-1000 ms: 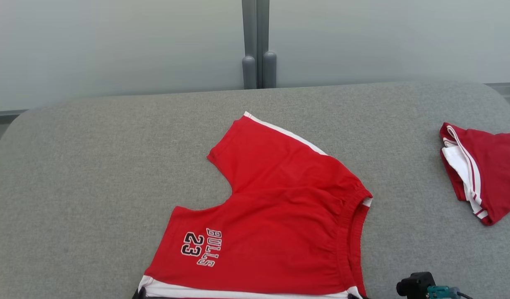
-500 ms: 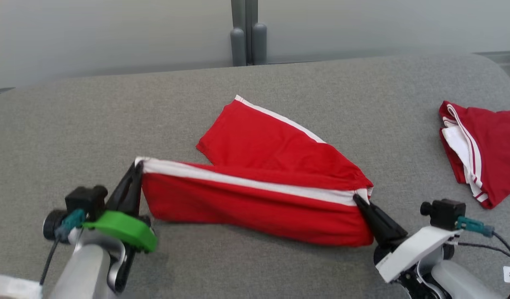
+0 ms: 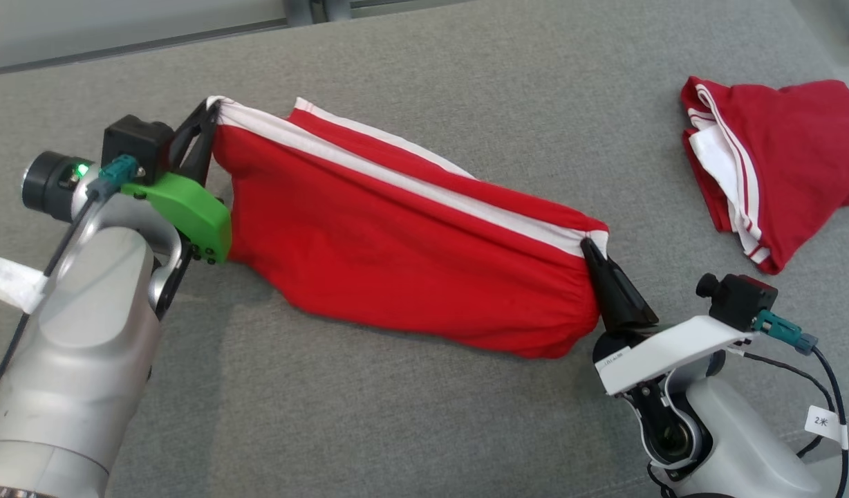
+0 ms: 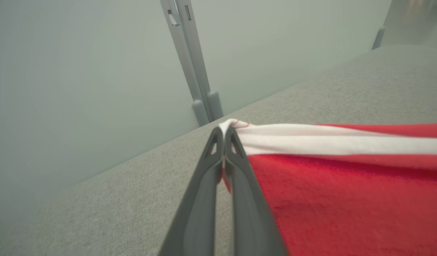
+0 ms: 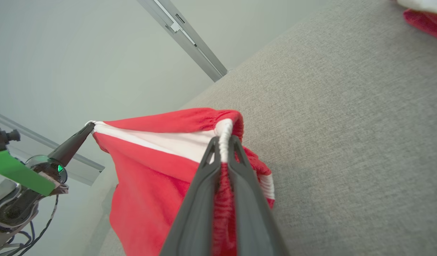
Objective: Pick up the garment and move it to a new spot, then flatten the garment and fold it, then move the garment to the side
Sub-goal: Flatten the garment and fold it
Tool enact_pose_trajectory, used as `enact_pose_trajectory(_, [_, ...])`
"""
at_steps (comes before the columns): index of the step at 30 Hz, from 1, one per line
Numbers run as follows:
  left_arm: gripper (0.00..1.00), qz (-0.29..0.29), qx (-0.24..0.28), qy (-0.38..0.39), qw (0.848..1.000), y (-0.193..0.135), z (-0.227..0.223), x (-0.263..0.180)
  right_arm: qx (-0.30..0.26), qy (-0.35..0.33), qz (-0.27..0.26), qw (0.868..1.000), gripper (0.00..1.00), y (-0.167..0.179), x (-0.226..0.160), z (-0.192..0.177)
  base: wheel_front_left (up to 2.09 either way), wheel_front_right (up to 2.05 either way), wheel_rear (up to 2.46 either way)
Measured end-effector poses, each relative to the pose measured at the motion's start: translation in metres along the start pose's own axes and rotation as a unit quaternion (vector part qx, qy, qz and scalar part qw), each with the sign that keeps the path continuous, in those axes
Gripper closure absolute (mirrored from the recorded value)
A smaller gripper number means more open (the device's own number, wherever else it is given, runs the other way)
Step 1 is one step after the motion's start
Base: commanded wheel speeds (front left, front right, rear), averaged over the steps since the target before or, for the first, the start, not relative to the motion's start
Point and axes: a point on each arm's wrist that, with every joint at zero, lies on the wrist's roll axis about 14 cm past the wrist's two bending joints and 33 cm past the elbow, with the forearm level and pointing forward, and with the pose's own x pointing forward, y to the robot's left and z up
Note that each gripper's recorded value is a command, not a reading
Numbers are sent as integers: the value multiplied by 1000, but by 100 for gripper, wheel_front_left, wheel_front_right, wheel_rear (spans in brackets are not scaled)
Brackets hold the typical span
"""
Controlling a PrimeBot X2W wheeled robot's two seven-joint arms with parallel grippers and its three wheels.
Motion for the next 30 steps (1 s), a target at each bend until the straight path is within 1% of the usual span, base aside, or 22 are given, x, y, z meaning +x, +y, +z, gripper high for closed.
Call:
enact_pose_trajectory(2, [100, -5, 4, 13, 1000, -1, -7, 15, -3, -12, -15, 1000, 100, -7, 2, 4, 0, 0, 0])
enact_pose_trajectory(4, [100, -21, 23, 30, 999, -7, -17, 29, -2, -24, -35, 999, 100, -17, 3, 7, 0, 0, 0])
enact_pose_trajectory(7, [100, -37, 32, 47, 998, -15, -30, 47, -9, -36, -58, 998, 100, -29, 6, 11, 0, 0, 0])
enact_pose_trajectory(13, [100, -55, 25, 70, 996, -27, -58, 75, -30, -39, -92, 995, 100, -48, 9, 9, 0, 0, 0])
enact_pose_trajectory(17, [100, -60, 16, 92, 994, -34, -82, 83, -37, -30, -101, 994, 100, -55, 11, 3, 0, 0, 0])
enact_pose_trajectory(18, [70, -62, 11, 97, 993, -37, -88, 84, -37, -28, -103, 994, 100, -56, 10, 1, 0, 0, 0])
enact_pose_trajectory(19, [35, -62, 11, 97, 993, -37, -88, 84, -37, -28, -103, 994, 74, -56, 10, 1, 0, 0, 0])
enact_pose_trajectory(20, [0, -64, 10, 99, 993, -40, -91, 85, -36, -25, -105, 994, 41, -57, 10, -1, 0, 0, 0])
enact_pose_trajectory(21, [0, -63, 7, 98, 993, -41, -92, 86, -36, -23, -106, 993, 0, -58, 11, -2, 0, 0, 0])
enact_pose_trajectory(25, [0, -57, -4, 94, 994, -39, -88, 84, -44, -31, -105, 993, 0, -58, 13, 3, 0, 0, 0])
enact_pose_trajectory(27, [0, -49, -12, 84, 995, -37, -81, 83, -56, -39, -104, 992, 0, -58, 13, 9, 0, 0, 0])
enact_pose_trajectory(30, [0, -42, -30, 60, 997, -37, -65, 79, -92, -55, -115, 988, 0, -65, 6, 24, 0, 0, 0])
